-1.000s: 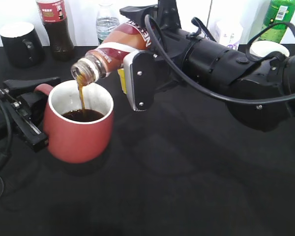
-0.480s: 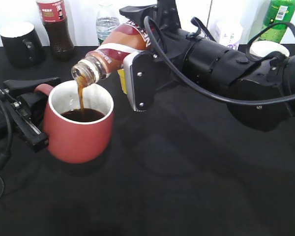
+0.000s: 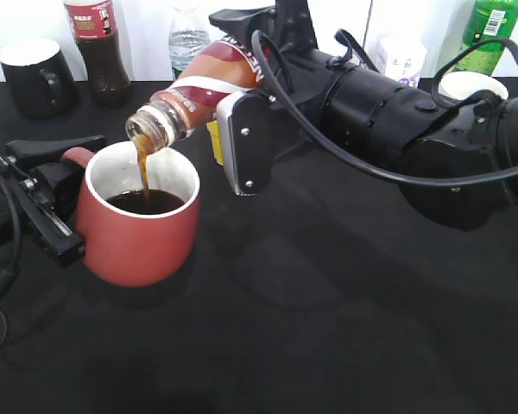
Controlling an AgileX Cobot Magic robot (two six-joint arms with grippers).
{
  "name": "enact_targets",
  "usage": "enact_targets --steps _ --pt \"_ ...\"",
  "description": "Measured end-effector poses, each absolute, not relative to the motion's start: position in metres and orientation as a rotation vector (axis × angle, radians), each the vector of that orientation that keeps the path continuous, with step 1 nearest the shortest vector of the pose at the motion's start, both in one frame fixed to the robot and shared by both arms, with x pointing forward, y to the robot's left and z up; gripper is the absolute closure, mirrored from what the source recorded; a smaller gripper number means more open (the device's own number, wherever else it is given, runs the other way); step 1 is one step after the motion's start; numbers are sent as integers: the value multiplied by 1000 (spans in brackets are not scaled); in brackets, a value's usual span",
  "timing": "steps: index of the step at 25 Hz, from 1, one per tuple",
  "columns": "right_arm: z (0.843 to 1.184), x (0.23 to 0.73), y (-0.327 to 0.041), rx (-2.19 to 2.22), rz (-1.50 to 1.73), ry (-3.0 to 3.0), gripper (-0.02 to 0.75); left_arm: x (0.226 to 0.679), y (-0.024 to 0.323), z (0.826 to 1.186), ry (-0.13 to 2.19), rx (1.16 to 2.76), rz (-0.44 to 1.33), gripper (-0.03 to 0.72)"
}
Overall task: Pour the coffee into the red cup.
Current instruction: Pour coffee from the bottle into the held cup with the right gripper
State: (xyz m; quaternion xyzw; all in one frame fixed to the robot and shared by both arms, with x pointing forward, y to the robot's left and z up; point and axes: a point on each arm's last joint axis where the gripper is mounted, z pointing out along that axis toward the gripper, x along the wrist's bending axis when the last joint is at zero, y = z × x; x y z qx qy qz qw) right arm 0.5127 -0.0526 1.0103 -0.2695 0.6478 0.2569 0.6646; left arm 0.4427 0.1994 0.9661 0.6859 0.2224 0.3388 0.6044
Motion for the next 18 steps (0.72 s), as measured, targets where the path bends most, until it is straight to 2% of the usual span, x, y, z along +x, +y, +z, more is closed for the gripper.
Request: enact_targets --steps 18 --pt "1010 513 -53 -611 578 1461 211 443 199 966 513 1588 784 586"
